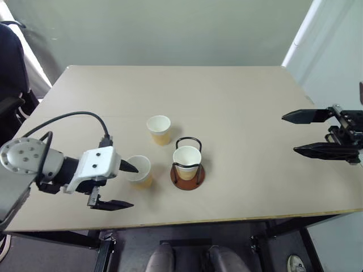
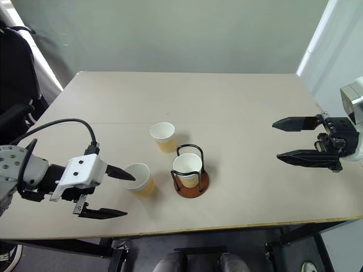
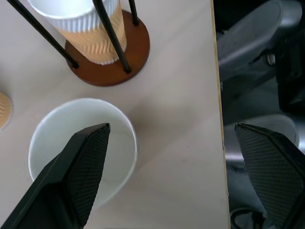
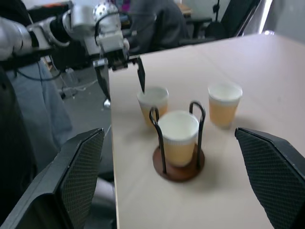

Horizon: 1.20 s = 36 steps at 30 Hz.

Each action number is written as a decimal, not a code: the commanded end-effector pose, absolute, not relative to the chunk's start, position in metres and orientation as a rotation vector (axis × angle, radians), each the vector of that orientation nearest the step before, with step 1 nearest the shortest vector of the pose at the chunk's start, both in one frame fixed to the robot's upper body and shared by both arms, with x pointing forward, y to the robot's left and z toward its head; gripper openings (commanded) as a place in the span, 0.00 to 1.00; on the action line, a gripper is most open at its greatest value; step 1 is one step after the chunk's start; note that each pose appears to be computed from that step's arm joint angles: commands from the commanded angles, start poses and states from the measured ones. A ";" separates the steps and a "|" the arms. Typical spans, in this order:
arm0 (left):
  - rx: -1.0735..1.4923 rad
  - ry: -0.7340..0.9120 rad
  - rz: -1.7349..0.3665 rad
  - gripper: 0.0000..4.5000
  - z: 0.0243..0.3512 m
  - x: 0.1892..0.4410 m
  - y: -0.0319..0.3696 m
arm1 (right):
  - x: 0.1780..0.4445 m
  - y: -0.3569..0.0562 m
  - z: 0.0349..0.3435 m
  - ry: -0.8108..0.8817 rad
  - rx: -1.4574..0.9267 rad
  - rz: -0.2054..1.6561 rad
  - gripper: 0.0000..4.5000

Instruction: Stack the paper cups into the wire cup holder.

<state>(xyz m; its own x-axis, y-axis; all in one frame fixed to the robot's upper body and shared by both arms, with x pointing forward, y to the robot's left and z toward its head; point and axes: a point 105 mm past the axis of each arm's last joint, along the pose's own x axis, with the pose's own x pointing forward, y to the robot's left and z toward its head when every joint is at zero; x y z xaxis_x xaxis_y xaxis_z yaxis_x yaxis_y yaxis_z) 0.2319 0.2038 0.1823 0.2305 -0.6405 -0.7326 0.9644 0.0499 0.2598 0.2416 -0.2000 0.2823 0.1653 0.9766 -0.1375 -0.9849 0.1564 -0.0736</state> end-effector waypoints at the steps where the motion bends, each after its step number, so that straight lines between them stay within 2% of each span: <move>1: 0.893 0.479 -1.279 1.00 0.180 0.239 0.205 | 0.234 -0.201 0.293 0.009 -0.188 1.385 0.99; 5: 0.910 0.450 -1.278 1.00 0.174 0.248 0.199 | 0.235 -0.200 0.289 0.010 -0.193 1.370 0.99; 8: 0.923 0.445 -1.286 0.87 0.169 0.252 0.196 | 0.236 -0.198 0.287 0.013 -0.198 1.367 1.00; 19: 0.892 0.433 -1.314 0.01 0.174 0.252 0.193 | 0.238 -0.197 0.286 0.014 -0.216 1.356 1.00; 30: 0.858 0.408 -1.334 0.01 0.183 0.250 0.192 | 0.242 -0.195 0.285 0.008 -0.236 1.351 1.00; 36: 0.812 0.247 -1.349 0.01 0.234 0.257 0.185 | 0.243 -0.197 0.288 0.000 -0.253 1.338 1.00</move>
